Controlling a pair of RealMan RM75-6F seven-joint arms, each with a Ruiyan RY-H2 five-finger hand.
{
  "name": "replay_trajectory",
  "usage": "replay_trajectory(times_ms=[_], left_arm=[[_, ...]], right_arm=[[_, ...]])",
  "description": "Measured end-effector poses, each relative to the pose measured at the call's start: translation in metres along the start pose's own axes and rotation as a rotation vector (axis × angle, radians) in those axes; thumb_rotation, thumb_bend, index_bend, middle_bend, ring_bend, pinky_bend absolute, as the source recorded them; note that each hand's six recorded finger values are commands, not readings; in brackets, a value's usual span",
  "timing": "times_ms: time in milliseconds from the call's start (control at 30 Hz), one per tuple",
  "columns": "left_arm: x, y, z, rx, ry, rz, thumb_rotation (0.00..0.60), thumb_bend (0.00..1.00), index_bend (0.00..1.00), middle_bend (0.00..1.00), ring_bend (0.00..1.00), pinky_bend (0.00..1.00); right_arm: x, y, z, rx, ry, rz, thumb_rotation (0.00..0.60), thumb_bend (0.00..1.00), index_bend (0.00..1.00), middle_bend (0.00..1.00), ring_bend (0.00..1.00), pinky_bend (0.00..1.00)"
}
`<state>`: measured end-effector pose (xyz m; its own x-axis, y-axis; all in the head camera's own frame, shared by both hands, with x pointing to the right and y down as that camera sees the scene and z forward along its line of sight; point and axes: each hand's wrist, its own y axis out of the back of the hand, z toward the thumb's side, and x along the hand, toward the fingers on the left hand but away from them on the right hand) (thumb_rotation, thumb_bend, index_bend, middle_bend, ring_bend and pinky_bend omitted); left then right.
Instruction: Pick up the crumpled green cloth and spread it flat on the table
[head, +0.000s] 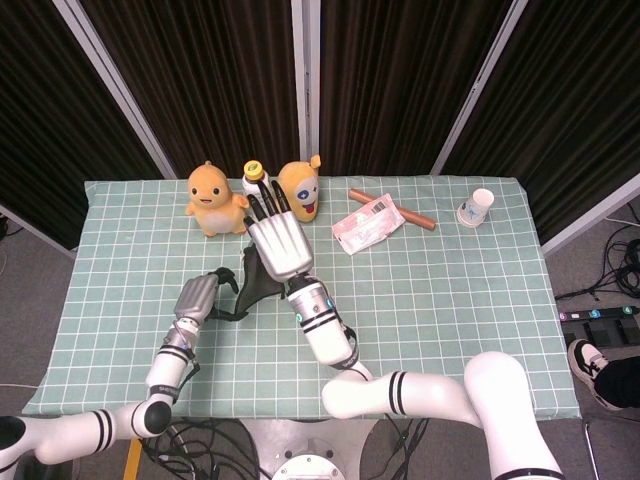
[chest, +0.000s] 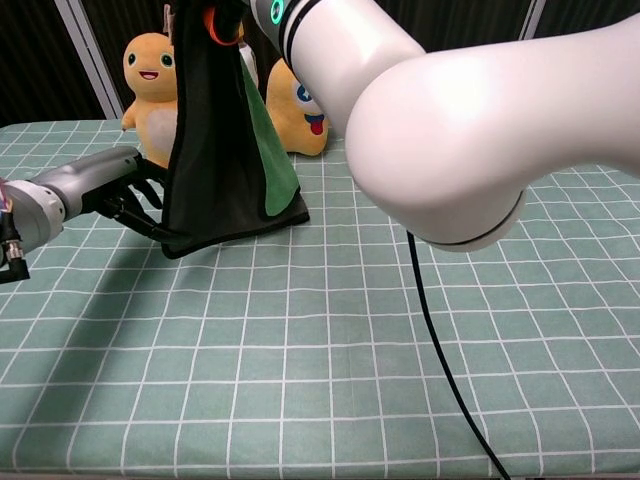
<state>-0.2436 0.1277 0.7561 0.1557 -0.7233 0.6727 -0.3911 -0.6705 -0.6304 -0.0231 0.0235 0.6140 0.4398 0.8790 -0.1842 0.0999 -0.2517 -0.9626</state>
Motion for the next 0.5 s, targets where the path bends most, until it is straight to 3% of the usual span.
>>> replay_trajectory(times_ms=[167, 367, 500], left_arm=[[0.0, 0.0, -0.002, -0.047, 0.001, 0.008, 0.593, 0.27, 0.69, 0.4, 0.34, 0.35], [-0.002, 0.005, -0.002, -0.142, -0.017, 0.023, 0.6, 0.4, 0.8, 0.48, 0.34, 0.34], [-0.006, 0.012, 0.0, -0.193, -0.047, 0.037, 0.6, 0.42, 0.83, 0.49, 0.34, 0.34]], right_arm=[[0.005, 0.004, -0.004, -0.037, 0.003, 0.008, 0.6, 0.38, 0.65, 0.18, 0.0, 0.06], [0.015, 0.008, -0.015, -0.1, -0.004, 0.028, 0.6, 0.38, 0.65, 0.18, 0.0, 0.06], [0.024, 0.01, -0.026, -0.15, -0.008, 0.049, 0.6, 0.38, 0.65, 0.18, 0.0, 0.06]])
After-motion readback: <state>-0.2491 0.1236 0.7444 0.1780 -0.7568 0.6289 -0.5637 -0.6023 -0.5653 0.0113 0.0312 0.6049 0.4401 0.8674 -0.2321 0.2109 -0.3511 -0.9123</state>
